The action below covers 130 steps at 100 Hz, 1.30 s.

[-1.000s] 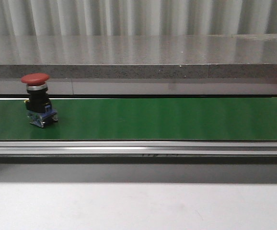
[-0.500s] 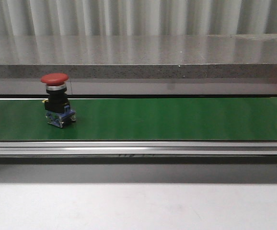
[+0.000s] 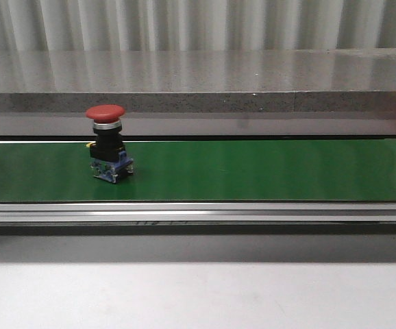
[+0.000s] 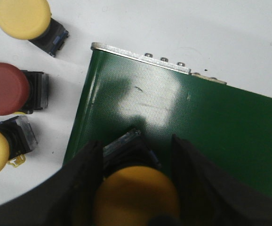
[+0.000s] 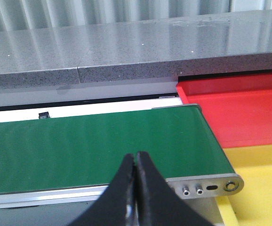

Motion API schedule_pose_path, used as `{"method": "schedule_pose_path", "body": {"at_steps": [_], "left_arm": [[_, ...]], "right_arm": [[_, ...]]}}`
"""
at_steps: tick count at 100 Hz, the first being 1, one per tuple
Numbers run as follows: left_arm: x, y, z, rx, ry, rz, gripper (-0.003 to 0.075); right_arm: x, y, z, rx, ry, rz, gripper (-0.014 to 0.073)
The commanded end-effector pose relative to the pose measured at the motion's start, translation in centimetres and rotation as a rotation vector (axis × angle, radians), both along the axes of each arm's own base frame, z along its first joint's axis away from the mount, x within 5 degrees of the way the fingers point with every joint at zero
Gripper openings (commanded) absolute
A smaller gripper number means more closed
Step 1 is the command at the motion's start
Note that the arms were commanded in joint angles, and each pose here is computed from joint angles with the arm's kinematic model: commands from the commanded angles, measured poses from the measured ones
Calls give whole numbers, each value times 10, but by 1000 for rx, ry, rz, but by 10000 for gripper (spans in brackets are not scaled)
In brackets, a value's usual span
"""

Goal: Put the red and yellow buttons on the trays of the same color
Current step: 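Lower the yellow button onto the belt and release it, then reach the right gripper down toward the red button on the belt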

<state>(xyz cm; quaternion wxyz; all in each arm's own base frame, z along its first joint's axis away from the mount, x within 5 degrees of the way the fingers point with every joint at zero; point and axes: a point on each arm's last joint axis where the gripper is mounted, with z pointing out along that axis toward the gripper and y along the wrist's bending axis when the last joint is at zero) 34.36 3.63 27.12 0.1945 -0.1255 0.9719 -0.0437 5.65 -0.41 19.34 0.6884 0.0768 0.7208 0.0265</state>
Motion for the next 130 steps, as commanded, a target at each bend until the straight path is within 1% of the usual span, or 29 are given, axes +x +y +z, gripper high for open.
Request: {"method": "schedule_pose_path", "body": {"at_steps": [1, 4, 6, 9, 11, 15, 20, 27, 34, 38, 39, 41, 46, 48, 51, 56, 64, 76, 90, 109, 116, 130], "left_arm": [[-1, -4, 22, -7, -110, -10, 377], [-1, -5, 22, -12, -111, -12, 460], [-1, -6, 22, -16, -112, -18, 492], [0, -6, 22, -21, -117, -29, 561], [0, -7, 22, -25, -124, -33, 590], [0, -8, 23, -28, -135, -43, 615], [0, -11, 27, -25, -155, -52, 606], [-2, -15, 35, -8, -190, -85, 563], [-6, -23, 45, 9, -233, -127, 475], [-9, -28, 51, 16, -255, -152, 395], [-10, -29, 53, 17, -262, -156, 365], [-12, -32, 57, 23, -275, -172, 332], [-18, -40, 65, 30, -303, -207, 197], [-21, -44, 69, 35, -316, -225, 164], [-24, -48, 74, 40, -332, -249, 83], [-31, -57, 81, 39, -358, -277, -22], [-44, -71, 90, 48, -407, -338, -20], [-67, -81, 96, 45, -470, -371, -20], [-99, -79, 94, 41, -489, -373, -20], [-146, -72, 92, 42, -591, -355, -20], [-163, -71, 88, 32, -612, -351, -20], [-194, -67, 75, 31, -613, -356, -20]], "right_arm": [[-1, 0, 7, -17, -89, -1, -68], [-1, 0, 7, -17, -89, -1, -68], [-1, 0, 7, -17, -89, -1, -68], [-1, 0, 7, -17, -89, -1, -68], [-1, 0, 7, -17, -89, -1, -68], [-1, 0, 7, -17, -89, -1, -68], [-1, 0, 7, -17, -89, -1, -68], [-1, 0, 7, -17, -89, -1, -68], [-1, 0, 7, -17, -89, -1, -68], [-1, 0, 7, -17, -89, -1, -68], [-1, 0, 7, -17, -89, -1, -68], [-1, 0, 7, -17, -89, -1, -68], [-1, 0, 7, -17, -89, -1, -68], [-1, 0, 7, -17, -89, -1, -68], [-1, 0, 7, -17, -89, -1, -68], [-1, 0, 7, -17, -89, -1, -68], [-1, 0, 7, -17, -89, -1, -68], [-1, 0, 7, -17, -89, -1, -68], [-1, 0, 7, -17, -89, -1, -68], [-1, 0, 7, -17, -89, -1, -68], [-1, 0, 7, -18, -89, -1, -68], [-1, 0, 8, -18, -97, -1, -68]]}}
